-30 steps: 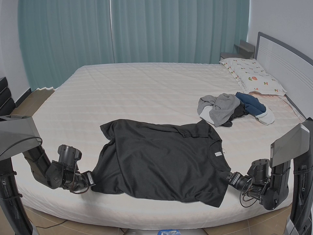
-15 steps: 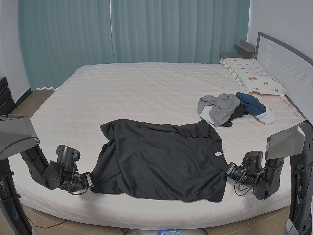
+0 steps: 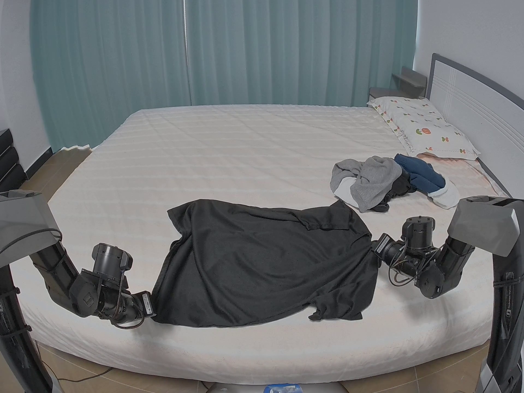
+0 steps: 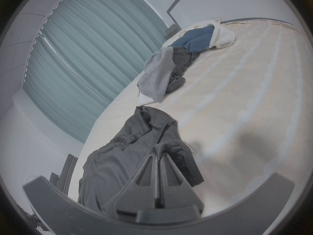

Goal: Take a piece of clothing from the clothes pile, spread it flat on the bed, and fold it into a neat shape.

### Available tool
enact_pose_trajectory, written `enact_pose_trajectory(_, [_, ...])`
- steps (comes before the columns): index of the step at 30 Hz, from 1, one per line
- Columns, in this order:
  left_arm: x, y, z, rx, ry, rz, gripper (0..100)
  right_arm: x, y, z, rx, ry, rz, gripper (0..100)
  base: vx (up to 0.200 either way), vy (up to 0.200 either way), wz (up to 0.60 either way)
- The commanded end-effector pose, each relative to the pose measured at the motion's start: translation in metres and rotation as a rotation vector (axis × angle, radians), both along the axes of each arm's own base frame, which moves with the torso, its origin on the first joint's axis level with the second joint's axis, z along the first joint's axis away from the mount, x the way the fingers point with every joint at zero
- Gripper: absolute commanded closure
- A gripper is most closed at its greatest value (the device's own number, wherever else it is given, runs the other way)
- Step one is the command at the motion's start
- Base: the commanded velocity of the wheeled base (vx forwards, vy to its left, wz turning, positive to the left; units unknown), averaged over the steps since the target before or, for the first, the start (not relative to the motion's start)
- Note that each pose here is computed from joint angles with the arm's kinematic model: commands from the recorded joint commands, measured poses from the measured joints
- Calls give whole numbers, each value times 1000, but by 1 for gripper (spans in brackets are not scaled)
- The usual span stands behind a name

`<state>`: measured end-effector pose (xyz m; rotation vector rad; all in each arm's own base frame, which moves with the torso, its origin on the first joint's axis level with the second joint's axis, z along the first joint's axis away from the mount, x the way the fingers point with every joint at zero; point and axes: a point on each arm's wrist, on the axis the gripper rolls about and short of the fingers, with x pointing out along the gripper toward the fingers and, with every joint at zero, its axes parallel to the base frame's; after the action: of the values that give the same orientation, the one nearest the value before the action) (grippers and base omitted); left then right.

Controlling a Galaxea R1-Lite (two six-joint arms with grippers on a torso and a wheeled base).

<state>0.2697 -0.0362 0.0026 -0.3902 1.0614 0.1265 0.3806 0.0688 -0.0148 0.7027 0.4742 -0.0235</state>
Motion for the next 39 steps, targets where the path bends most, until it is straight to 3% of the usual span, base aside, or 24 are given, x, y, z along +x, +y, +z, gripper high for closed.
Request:
enact_pose_trajectory(1, [0,0,1,-1,-4,0,100,15,3,5,8,-37,0,100,0,0,0])
enact_pose_trajectory(10, [1,0,1,-1,-4,0,100,32,6,-14,6,-55,-27,100,0,0,0])
enact_pose_trajectory(11, [1,0,1,0,-4,0,100,33,6,-17,8,-58,-28,0,0,0,0])
enact_pose_trajectory(15, [1,0,0,1,-1,0,100,23,0,-11,10,-87,-26,0,0,0,0])
enact_pose_trajectory(21, [0,0,0,0,-3,-1,100,-4,-23,27,54,-125,10,0,0,0,0])
enact_pose_trajectory(33, [-1,-1,2,0,-9,-7,100,-80,-27,23,77,63,121,0,0,0,0])
enact_pose_trajectory(39, [-3,-2,2,1,-6,-10,100,-96,-6,2,62,168,192,0,0,0,0])
